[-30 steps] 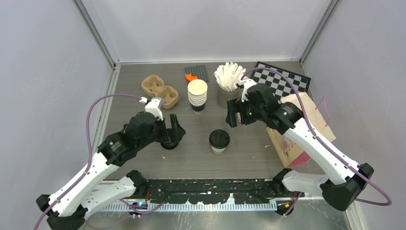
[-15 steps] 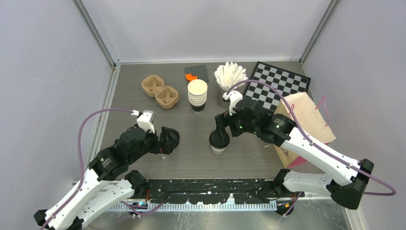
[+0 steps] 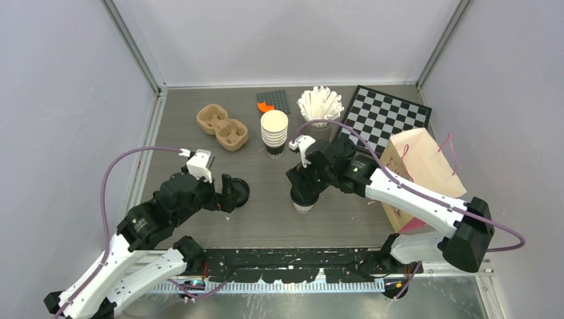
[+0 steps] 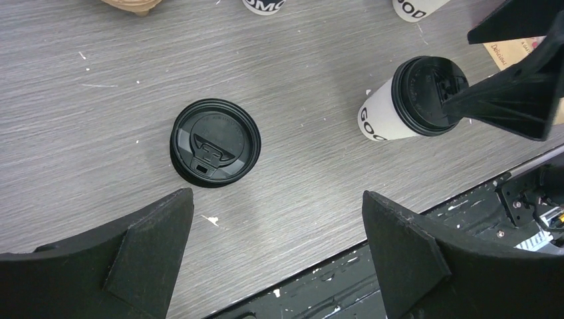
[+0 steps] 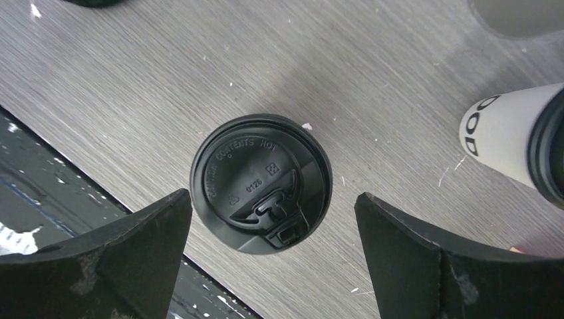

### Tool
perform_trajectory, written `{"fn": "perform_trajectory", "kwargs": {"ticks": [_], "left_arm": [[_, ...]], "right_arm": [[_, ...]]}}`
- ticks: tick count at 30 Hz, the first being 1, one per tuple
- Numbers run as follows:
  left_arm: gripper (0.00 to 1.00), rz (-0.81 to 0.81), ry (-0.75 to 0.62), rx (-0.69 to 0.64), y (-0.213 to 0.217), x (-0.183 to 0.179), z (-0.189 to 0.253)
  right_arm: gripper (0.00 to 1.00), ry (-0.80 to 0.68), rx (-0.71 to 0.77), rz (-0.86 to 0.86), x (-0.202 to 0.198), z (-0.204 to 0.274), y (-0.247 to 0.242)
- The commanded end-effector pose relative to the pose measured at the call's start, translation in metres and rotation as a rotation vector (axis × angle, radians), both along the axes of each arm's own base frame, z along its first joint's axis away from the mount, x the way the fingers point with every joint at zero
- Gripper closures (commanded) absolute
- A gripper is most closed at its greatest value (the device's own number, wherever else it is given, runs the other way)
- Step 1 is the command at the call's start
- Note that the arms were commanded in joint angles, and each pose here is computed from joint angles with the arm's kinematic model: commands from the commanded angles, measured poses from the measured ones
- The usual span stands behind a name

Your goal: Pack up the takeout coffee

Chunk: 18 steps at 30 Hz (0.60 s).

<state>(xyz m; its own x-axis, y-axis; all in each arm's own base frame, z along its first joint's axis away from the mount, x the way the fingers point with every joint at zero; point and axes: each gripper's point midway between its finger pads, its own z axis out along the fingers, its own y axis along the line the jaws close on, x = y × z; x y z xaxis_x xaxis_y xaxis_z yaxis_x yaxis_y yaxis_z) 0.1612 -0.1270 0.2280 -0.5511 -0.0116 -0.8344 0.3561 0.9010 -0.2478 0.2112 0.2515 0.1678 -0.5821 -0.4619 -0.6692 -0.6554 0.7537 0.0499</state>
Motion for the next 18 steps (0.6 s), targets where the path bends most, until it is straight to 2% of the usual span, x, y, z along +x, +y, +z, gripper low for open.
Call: {"fn": "perform_trajectory", "kwargs": {"ticks": [1, 10, 18], "left_arm": [[0.0, 0.004, 0.007, 0.034, 0.001, 0.003, -0.008], [0.0, 0.003, 0.023, 0.047, 0.001, 0.002, -0.011], [0.0, 0.005, 0.018, 0.044, 0.002, 0.002, -0.01]], "right_arm": [[0.03, 0.011, -0.021, 0.051, 0.004, -0.017, 0.013], [0.04, 0.05, -0.042, 0.076, -0.001, -0.031, 0.014], [0.03, 0.029, -0.011, 0.044, 0.0, -0.002, 0.012]]}}
